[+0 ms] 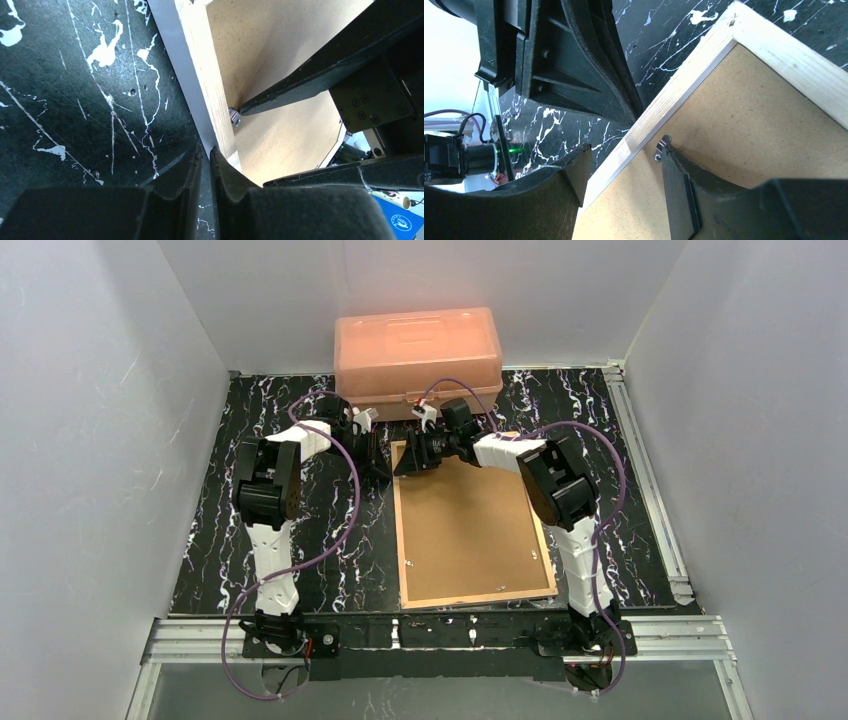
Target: Put the photo into the frame
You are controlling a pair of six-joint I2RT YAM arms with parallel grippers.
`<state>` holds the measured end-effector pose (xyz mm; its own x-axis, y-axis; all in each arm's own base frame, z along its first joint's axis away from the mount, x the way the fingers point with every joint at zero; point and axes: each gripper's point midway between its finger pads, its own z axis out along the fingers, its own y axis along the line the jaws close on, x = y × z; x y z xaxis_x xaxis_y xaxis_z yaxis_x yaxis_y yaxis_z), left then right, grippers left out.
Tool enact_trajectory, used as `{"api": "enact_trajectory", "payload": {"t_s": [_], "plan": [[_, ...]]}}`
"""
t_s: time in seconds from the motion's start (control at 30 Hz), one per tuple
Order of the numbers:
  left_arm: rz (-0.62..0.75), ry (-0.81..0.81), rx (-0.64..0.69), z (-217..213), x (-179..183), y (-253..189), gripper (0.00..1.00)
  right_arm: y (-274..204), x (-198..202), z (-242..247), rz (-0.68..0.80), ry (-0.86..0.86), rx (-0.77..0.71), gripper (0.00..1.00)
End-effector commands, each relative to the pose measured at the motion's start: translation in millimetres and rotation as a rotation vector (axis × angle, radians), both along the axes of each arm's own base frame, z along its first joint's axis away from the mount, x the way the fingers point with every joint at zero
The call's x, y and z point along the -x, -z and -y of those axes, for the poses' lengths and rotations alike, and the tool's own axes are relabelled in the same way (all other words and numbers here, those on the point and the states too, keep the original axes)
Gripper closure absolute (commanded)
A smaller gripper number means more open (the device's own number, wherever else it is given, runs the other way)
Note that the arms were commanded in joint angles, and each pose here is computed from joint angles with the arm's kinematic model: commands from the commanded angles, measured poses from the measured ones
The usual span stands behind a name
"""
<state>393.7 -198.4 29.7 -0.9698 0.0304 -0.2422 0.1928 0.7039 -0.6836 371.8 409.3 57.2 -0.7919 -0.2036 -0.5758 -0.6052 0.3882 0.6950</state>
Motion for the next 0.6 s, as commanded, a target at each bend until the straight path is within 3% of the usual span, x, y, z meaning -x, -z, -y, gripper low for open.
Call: {"api": "enact_trajectory", "payload": {"t_s": [0.0,0.57], "plan": [[0.000,0.004,0.028,3.4,-4.7,-6.7,0.89,11.0,7.0,-6.9,-0.019,-0.028,0.003,0.38],[0.009,0.009,0.031,9.1,-5.9,-7.7,0.89,9.8,18.1,-9.8,-0.031,-0.066,-0.007,0.40]]}}
